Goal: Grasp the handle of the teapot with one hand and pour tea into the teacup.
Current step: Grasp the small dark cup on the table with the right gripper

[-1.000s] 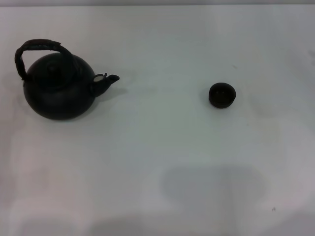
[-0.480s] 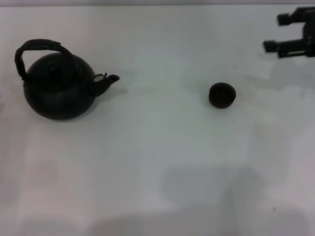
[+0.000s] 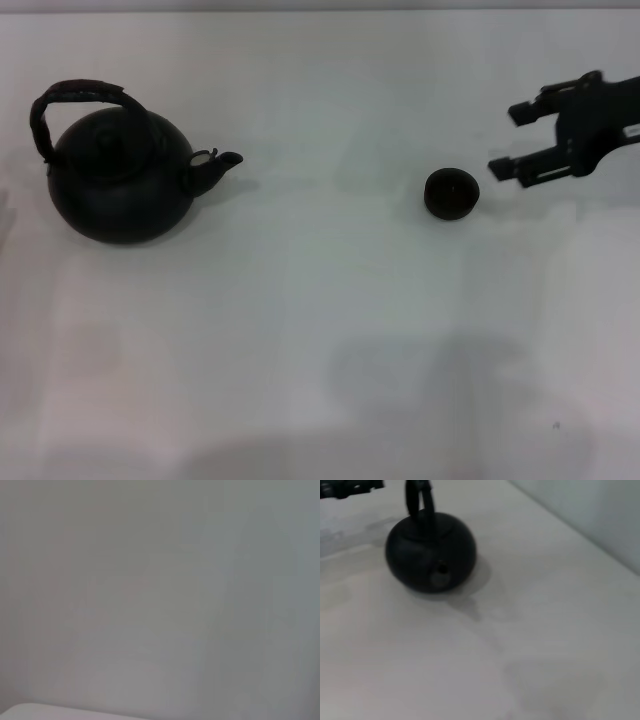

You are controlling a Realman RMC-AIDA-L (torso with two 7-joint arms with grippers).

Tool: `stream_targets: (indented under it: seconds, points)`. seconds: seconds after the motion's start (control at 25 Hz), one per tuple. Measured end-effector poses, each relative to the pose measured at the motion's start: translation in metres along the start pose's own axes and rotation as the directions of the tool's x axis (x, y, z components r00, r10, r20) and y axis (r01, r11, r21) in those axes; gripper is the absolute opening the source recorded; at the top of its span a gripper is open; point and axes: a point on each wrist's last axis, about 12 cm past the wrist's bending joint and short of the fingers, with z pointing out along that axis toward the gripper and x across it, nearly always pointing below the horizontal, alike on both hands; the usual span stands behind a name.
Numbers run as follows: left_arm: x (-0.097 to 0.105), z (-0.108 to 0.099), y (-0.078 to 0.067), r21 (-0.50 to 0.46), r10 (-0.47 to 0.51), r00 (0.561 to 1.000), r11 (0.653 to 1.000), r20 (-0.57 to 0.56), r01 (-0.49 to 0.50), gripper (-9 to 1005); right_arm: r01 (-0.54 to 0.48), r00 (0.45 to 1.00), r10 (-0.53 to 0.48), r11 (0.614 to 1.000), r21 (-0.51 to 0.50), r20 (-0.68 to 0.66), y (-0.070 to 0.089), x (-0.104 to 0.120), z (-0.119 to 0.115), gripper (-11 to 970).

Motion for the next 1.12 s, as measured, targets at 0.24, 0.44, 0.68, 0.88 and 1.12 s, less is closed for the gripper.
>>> stream_targets:
  seconds: [0.24,0.44,0.68,0.88,1.12]
  points:
    - [0.0,0.002,-0.002,0.006,-0.004,1.0,1.0,0.004,0.004,886,0.041,0.999,-0.042,0.998,-0.038,-0.019,0.007,-0.005,0.015,812]
    - [0.0,0.002,-0.004,0.013,-0.004,1.0,1.0,0.008,0.004,887,0.09,0.995,-0.091,0.996,-0.022,-0.043,0.009,-0.011,0.03,813]
    - [0.001,0.0,-0.005,0.017,-0.009,1.0,1.0,0.001,0.009,887,0.158,0.982,-0.157,0.987,-0.004,-0.101,0.012,-0.015,0.051,814]
    - [0.001,0.0,-0.006,0.02,-0.012,1.0,1.0,0.005,0.012,886,0.186,0.97,-0.187,0.982,-0.021,-0.154,0.014,-0.017,0.065,813]
    - [0.001,-0.001,-0.006,0.02,-0.013,1.0,1.0,0.005,0.013,887,0.207,0.962,-0.205,0.978,-0.004,-0.179,0.013,-0.018,0.072,813]
